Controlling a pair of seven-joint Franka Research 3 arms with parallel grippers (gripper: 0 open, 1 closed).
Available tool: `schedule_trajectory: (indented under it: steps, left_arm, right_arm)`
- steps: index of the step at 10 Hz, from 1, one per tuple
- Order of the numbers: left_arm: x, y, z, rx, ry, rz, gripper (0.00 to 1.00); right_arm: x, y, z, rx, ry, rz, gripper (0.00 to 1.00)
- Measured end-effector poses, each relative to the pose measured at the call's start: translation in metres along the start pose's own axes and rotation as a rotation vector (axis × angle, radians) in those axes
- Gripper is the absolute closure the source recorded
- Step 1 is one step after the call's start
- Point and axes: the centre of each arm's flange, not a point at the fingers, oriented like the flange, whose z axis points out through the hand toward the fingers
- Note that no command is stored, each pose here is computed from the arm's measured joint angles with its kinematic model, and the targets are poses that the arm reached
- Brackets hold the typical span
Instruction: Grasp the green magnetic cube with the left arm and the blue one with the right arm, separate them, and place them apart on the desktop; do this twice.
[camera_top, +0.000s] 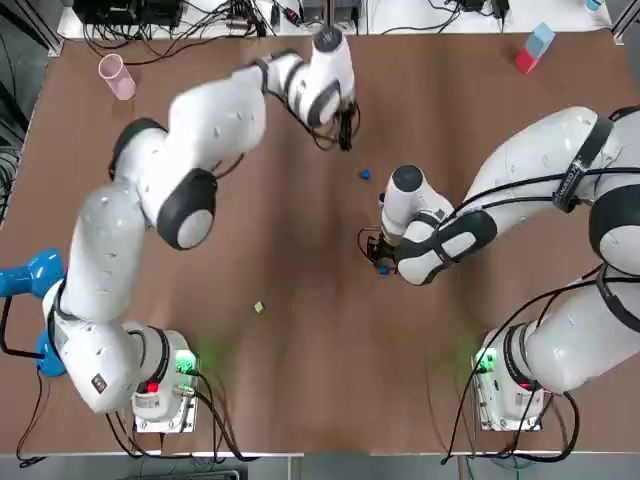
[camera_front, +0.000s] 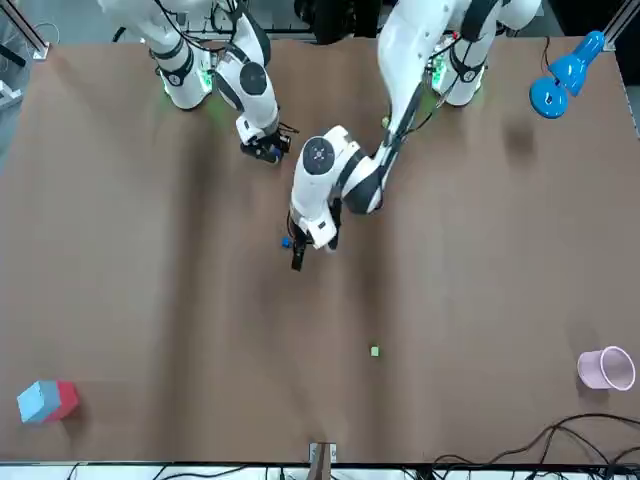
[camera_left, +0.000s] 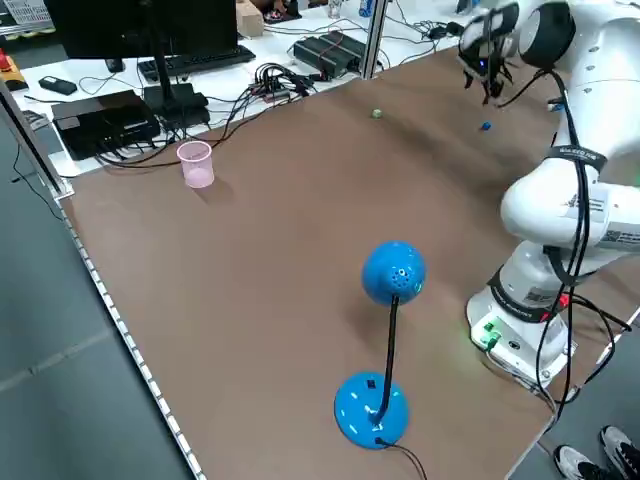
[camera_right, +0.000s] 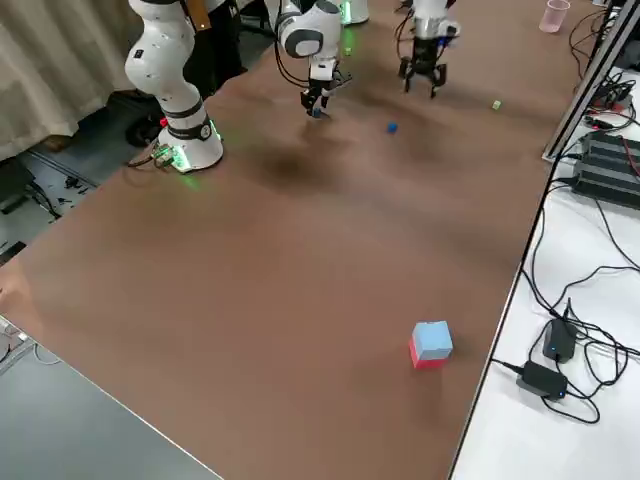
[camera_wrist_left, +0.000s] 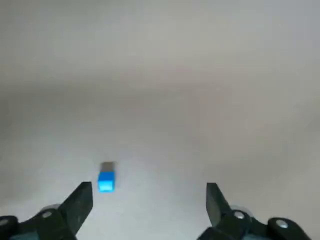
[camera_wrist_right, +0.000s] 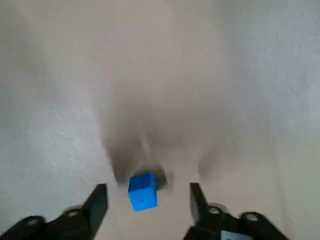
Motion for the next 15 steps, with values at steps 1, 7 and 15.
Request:
schedule_trajectory:
  steps: [1, 7, 15]
  left_arm:
    - [0.03, 0.021, -0.037, 0.027, 0.025, 0.031, 0.0]
    - [0.233, 0.046, -0.225, 0.118, 0.085, 0.248, 0.0]
    - [0.467, -0.01, -0.386, 0.206, 0.015, 1.087, 0.0]
  right_arm:
    - [0.014, 0.0, -0.011, 0.02, 0.019, -0.022, 0.05]
    - [0.173, -0.008, -0.184, -0.055, 0.035, -0.132, 0.0]
    - [0.214, -0.093, -0.074, 0.03, 0.01, -0.192, 0.04]
